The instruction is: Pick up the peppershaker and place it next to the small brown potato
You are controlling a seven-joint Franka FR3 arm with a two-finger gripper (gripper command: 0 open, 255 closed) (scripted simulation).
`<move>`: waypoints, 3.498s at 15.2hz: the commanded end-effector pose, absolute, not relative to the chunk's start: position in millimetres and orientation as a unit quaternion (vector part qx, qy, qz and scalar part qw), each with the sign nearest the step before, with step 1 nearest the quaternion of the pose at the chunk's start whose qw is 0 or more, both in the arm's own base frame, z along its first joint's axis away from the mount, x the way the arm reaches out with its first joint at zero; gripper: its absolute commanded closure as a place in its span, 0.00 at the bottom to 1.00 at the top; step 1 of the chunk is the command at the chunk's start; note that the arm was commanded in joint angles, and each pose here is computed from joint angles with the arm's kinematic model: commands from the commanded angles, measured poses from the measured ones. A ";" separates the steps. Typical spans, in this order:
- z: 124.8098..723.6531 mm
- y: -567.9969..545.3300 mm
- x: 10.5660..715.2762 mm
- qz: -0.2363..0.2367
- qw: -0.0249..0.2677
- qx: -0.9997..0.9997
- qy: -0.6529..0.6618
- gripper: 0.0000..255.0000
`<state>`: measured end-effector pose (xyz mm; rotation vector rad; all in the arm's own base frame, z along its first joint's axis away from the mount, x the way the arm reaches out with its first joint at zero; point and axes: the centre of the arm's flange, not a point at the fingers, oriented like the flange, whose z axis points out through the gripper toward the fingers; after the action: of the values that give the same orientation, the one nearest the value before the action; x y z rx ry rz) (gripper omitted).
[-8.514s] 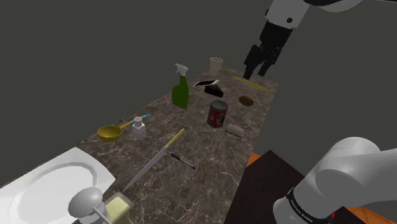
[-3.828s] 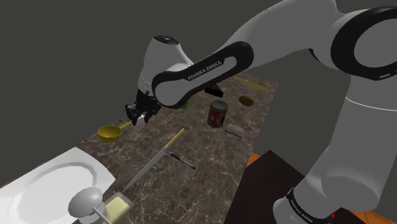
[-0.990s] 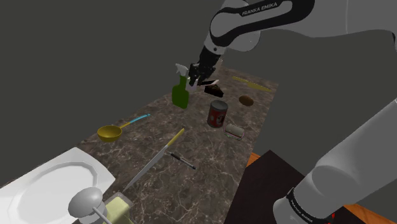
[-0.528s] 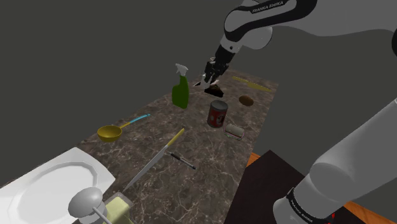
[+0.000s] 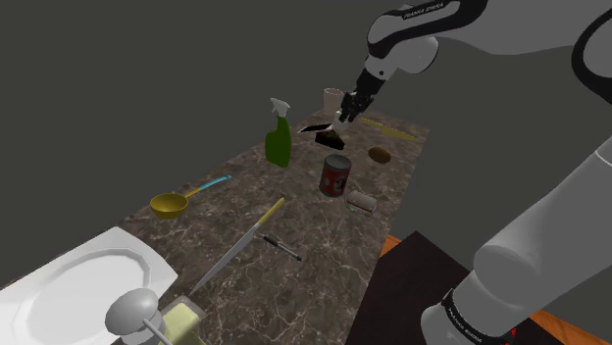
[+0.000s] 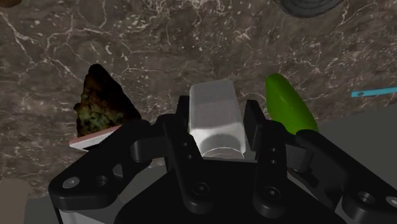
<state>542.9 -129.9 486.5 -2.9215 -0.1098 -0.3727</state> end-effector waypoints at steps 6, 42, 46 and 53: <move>489.7 -221.5 545.7 -0.126 0.097 -0.987 -0.038 1.00; 395.3 -468.5 550.9 -0.126 0.097 -0.987 -0.038 1.00; 374.2 -468.5 550.9 -0.126 0.097 -0.987 -0.038 1.00; 337.2 -468.5 550.9 -0.126 0.097 -0.987 -0.038 1.00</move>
<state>551.7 -468.0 342.8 -2.9216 -0.1123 -0.3725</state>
